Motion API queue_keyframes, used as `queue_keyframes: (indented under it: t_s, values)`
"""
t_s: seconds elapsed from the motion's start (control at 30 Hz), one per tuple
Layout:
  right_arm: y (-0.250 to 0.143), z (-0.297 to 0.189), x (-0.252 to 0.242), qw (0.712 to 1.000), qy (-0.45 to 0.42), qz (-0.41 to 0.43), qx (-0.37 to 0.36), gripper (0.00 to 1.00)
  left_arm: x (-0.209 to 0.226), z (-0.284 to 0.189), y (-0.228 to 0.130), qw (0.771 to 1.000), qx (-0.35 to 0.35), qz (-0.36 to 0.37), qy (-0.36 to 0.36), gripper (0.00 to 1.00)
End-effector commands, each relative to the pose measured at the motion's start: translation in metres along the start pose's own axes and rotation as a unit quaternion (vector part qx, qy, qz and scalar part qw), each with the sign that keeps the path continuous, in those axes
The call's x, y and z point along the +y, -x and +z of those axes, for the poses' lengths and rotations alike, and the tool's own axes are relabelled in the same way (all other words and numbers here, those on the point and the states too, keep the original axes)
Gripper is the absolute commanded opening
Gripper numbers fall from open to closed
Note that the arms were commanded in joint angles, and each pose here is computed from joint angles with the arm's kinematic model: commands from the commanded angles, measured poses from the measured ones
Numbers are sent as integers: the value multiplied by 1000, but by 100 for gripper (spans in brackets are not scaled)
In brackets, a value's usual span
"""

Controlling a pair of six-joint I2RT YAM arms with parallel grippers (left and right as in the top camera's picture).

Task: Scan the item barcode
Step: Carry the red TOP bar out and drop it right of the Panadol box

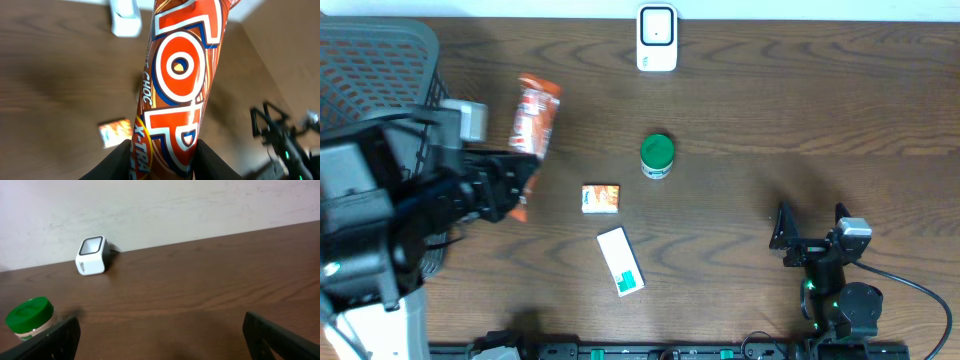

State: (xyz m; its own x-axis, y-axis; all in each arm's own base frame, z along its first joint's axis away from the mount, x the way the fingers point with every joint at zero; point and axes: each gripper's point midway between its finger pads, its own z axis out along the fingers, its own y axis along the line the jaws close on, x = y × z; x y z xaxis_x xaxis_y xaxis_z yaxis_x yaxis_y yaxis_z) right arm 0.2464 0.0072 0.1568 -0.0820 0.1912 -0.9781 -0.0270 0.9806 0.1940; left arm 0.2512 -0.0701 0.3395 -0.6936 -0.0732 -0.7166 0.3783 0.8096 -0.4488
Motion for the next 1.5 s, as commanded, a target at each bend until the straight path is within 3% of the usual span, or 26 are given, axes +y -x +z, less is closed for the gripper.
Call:
queue_keyframes:
  t_s: [0.0,0.33,0.57,0.97,1.2,1.37,1.43,1.47]
  values:
    - [0,0,0,1000,-2,-7,-1,99,-8,29,-20,998,43,22,-35,39]
    - [0,0,0,1000,-2,-7,-1,99,-41,121,-73,977,131,95,-142,39]
    - [0,0,0,1000,-2,-7,-1,99,-53,184,-111,959,203,143,-139,39]
    - [0,0,0,1000,-2,-7,-1,99,-93,287,-209,914,304,181,-197,39]
    - [0,0,0,1000,-2,-7,-1,99,-97,313,-247,908,339,154,-195,44]
    - [1,0,-4,1000,-12,-7,-3,99,-94,315,-252,906,345,152,-193,45]
    - [1,0,-3,1000,-11,-7,-3,99,-95,316,-251,907,342,154,-194,49]
    - [1,0,-3,1000,-10,-7,-3,99,-96,316,-249,907,339,155,-195,56]
